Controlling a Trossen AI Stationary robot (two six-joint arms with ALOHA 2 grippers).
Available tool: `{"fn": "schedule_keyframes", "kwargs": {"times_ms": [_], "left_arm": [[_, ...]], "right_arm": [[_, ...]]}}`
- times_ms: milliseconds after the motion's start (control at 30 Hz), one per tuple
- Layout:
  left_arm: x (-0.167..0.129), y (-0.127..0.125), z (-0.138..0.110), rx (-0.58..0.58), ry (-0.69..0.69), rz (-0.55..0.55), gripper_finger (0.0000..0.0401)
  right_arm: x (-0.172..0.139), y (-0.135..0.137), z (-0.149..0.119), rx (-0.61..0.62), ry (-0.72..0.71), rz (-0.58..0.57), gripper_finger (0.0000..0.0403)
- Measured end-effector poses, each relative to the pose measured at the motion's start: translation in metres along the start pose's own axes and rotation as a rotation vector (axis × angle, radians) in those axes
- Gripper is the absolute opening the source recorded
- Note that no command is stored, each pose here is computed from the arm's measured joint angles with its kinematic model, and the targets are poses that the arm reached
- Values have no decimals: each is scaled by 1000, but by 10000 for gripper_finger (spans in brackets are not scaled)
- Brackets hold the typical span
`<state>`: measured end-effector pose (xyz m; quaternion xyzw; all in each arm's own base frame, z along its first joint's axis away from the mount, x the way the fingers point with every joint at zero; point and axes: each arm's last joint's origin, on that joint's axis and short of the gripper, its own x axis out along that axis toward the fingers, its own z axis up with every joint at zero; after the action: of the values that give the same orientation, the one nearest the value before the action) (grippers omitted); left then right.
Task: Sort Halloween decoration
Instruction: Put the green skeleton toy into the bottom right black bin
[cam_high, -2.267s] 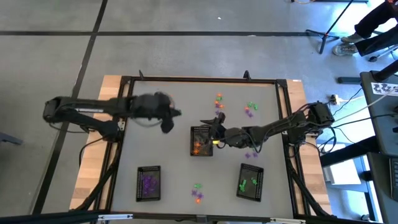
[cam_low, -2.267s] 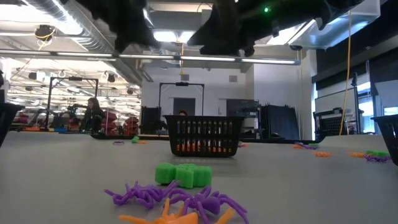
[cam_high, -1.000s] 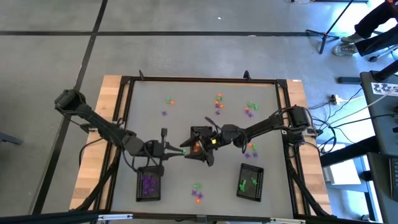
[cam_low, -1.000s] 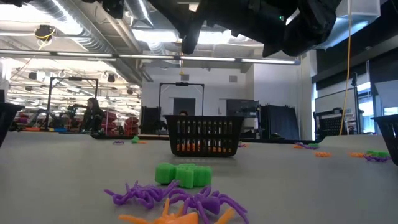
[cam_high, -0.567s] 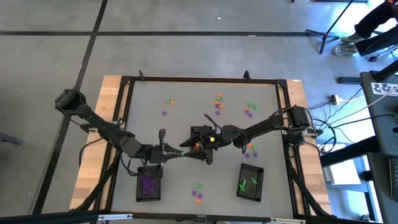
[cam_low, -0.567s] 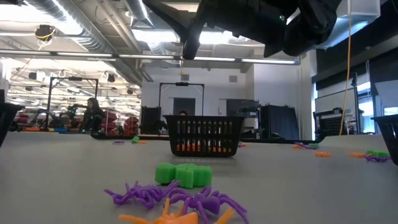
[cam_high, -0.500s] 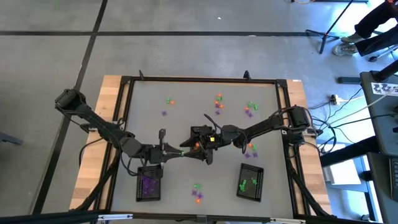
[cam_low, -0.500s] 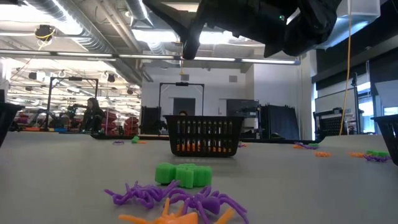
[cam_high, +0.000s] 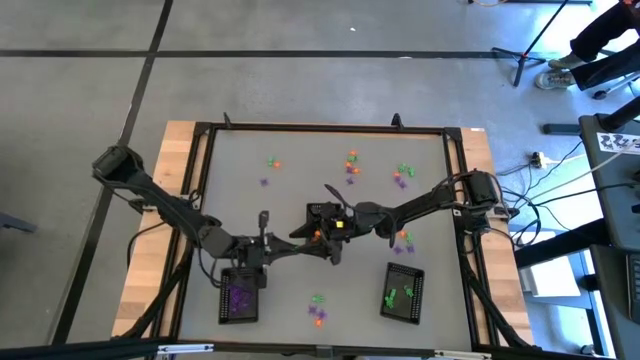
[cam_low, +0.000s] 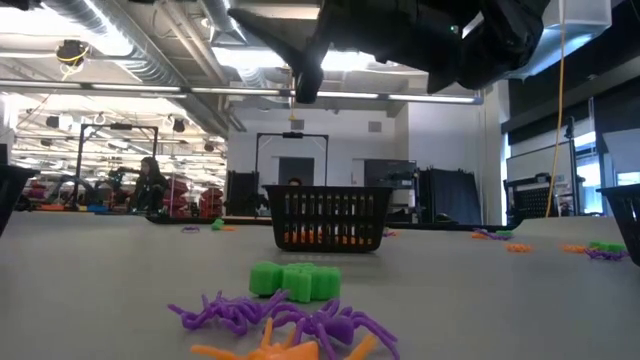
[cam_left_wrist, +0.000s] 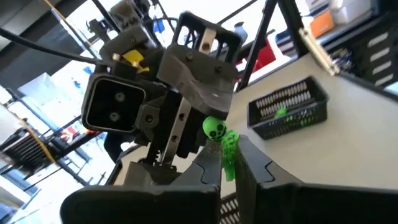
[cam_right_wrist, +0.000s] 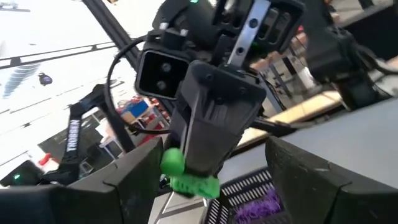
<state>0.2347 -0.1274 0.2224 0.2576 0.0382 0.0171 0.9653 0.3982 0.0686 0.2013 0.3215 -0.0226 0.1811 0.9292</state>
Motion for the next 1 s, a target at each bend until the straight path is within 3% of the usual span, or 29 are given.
{"fn": "schedule_keyframes", "kwargs": {"times_ms": [267, 533, 867, 1000], "left_arm": [[7, -14, -11, 42, 47, 24, 1], [10, -14, -7, 153, -7, 63, 1], [6, -17, -7, 121, 57, 135, 1], [6, -19, -10, 124, 81, 123, 1]], "right_arm": [[0, -2, -7, 52, 33, -66, 282], [1, 1, -7, 118, 46, -23, 282], [0, 0, -8, 127, 64, -25, 280], [0, 0, -9, 129, 68, -20, 262]]}}
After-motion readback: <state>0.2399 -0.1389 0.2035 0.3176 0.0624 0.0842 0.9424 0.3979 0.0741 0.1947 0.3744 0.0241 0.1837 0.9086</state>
